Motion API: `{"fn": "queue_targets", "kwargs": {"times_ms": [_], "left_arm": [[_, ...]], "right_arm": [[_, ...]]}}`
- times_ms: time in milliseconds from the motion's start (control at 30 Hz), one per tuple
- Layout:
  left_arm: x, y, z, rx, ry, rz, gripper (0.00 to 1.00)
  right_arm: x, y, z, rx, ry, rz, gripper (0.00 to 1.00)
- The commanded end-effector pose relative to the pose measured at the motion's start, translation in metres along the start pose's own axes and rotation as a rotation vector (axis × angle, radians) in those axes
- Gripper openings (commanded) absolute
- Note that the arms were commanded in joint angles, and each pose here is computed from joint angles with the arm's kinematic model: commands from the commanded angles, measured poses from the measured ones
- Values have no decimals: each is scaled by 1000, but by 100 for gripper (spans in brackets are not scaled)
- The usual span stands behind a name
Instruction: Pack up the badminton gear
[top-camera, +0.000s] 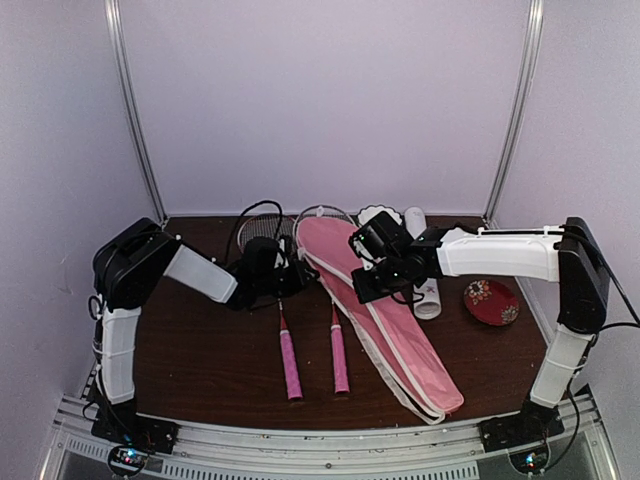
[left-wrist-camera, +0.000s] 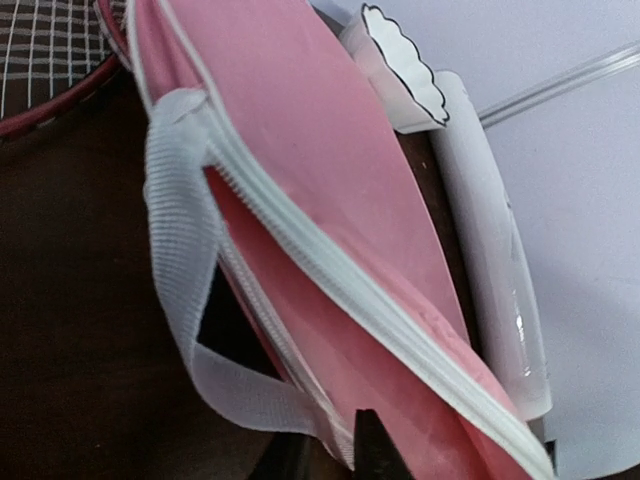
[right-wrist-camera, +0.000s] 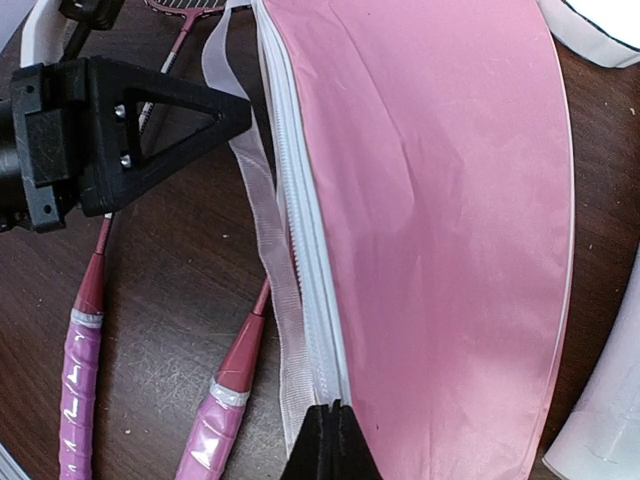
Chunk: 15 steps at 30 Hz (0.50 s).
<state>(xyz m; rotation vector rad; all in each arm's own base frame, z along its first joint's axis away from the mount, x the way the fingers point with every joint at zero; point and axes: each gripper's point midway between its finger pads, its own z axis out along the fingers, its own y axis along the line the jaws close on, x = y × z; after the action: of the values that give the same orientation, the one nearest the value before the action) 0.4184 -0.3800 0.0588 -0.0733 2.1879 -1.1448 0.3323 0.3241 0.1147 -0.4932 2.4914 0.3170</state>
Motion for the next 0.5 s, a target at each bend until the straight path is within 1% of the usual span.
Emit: {"fn": "queue_targets", "kwargs": {"times_ms": [0, 67, 133, 200, 267, 333, 467], "left_arm": [[-29, -30, -30, 30, -103, 77, 29], [-33, -32, -48, 34, -142, 86, 37], [-36, -38, -59, 18, -141, 113, 41], [-39, -53, -66, 57, -137, 132, 46], [-37, -69, -65, 115, -118, 120, 51], [-33, -79, -60, 162, -89, 87, 53], [-27, -81, -50, 202, -67, 6, 53]], "right_arm": [[-3, -1, 0, 13, -11, -10, 0], [-5, 1, -2, 4, -19, -6, 0], [-6, 2, -2, -1, -22, -1, 0], [-8, 5, -2, -14, -25, 1, 0], [-9, 6, -2, -21, -30, 4, 0], [-11, 7, -4, -28, -35, 2, 0], [-14, 8, -7, -36, -48, 3, 0]]}}
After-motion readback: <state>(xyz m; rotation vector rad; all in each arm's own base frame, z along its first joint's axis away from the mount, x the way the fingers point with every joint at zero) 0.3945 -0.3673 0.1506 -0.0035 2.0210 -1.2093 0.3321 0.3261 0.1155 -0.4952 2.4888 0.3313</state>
